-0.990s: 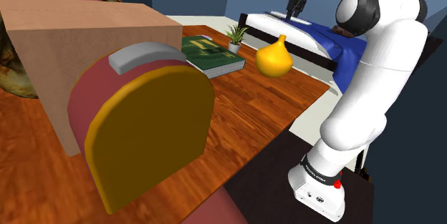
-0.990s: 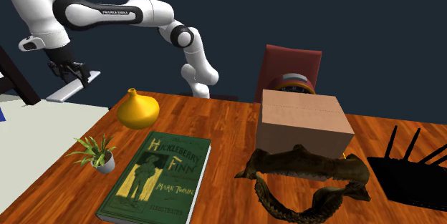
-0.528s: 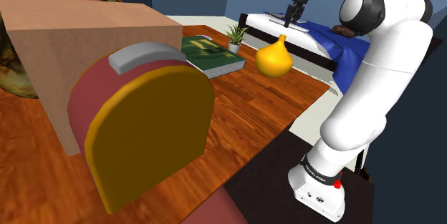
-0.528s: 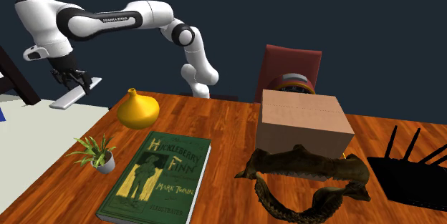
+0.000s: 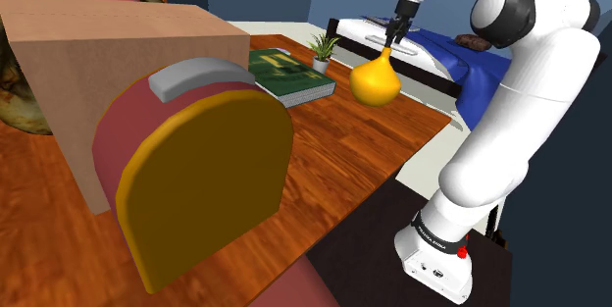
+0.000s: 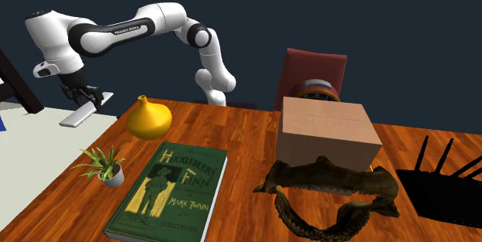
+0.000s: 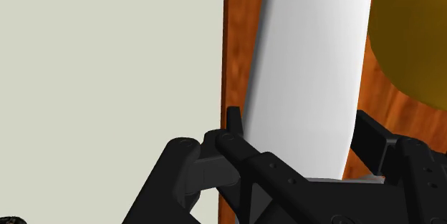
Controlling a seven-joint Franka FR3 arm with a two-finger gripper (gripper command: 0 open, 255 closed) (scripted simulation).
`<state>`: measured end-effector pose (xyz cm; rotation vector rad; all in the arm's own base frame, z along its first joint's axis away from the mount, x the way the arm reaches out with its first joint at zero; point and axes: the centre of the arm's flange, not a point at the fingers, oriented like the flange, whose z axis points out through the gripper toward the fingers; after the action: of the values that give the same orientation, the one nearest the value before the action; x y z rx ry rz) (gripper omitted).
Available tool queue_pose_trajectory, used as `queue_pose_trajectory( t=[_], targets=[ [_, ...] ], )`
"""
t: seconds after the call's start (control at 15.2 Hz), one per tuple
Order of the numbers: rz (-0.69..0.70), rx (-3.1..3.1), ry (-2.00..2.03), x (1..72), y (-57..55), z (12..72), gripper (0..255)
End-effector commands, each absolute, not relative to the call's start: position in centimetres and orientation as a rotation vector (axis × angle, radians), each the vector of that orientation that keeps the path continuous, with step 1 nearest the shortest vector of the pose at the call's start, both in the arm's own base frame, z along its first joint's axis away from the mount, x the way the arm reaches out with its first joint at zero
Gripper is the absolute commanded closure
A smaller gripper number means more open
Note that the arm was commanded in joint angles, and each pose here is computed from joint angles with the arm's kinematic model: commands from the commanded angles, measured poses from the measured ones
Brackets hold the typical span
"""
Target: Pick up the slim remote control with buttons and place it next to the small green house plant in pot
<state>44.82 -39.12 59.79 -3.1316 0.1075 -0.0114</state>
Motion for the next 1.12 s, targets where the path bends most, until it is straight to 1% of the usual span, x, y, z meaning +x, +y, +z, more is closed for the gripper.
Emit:
queue_pose_trajectory(
  t=[0.0,1.06],
  targets=[
    [-0.013,-3.132,0.107,44.8,-39.1,58.7,255],
    [-0.013,-3.132,0.107,44.8,-39.1,50.2,255]
  ],
)
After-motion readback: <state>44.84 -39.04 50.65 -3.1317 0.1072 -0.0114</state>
